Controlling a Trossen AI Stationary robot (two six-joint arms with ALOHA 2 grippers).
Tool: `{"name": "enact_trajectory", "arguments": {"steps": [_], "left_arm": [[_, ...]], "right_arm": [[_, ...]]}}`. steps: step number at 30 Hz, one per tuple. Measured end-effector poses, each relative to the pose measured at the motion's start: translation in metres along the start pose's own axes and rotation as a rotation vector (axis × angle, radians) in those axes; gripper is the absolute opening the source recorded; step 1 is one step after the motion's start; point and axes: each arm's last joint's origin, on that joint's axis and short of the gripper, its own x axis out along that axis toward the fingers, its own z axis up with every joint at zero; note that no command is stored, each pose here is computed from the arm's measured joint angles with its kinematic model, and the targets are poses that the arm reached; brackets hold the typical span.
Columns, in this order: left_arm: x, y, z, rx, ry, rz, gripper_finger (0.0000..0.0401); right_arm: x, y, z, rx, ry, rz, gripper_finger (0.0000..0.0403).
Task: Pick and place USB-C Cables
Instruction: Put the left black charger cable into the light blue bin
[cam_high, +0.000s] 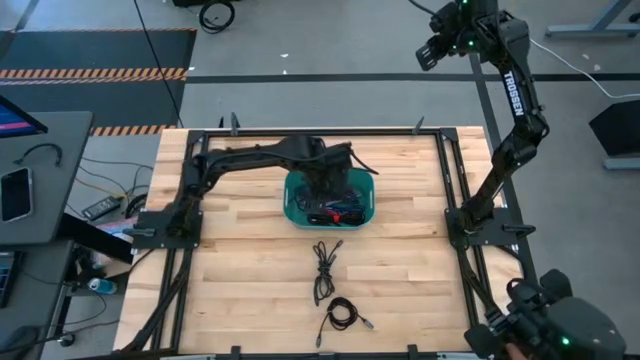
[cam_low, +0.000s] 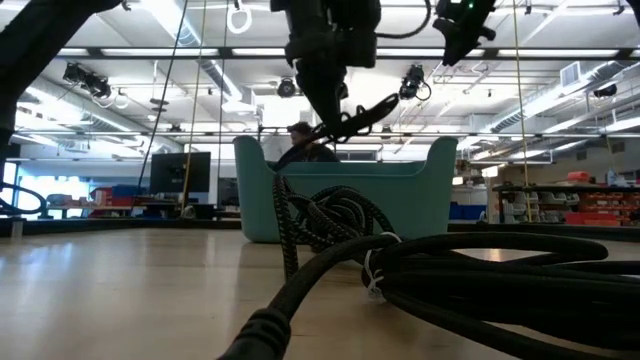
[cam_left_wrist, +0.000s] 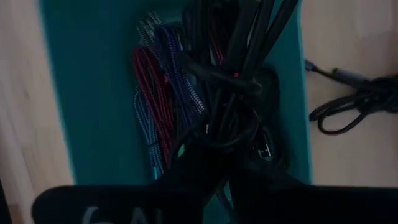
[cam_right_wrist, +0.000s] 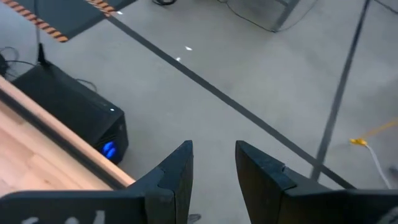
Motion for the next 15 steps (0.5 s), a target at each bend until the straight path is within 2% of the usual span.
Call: {"name": "enact_trajectory", "arguments": {"steps": [5, 15], "left_arm": [[0.008, -0.003, 0.002, 0.027, 0.015, -0.012, 0.0046], [0.007, -0.006, 0.003, 0.029, -0.006, -0.057, 0.0046]], "right_arm": [[0.007, -0.002, -0.004, 0.013, 0.017, 0.026, 0.0126], [0.053, -0.001, -0.025, 0.007, 0.139, 0.047, 0.0126]]}}
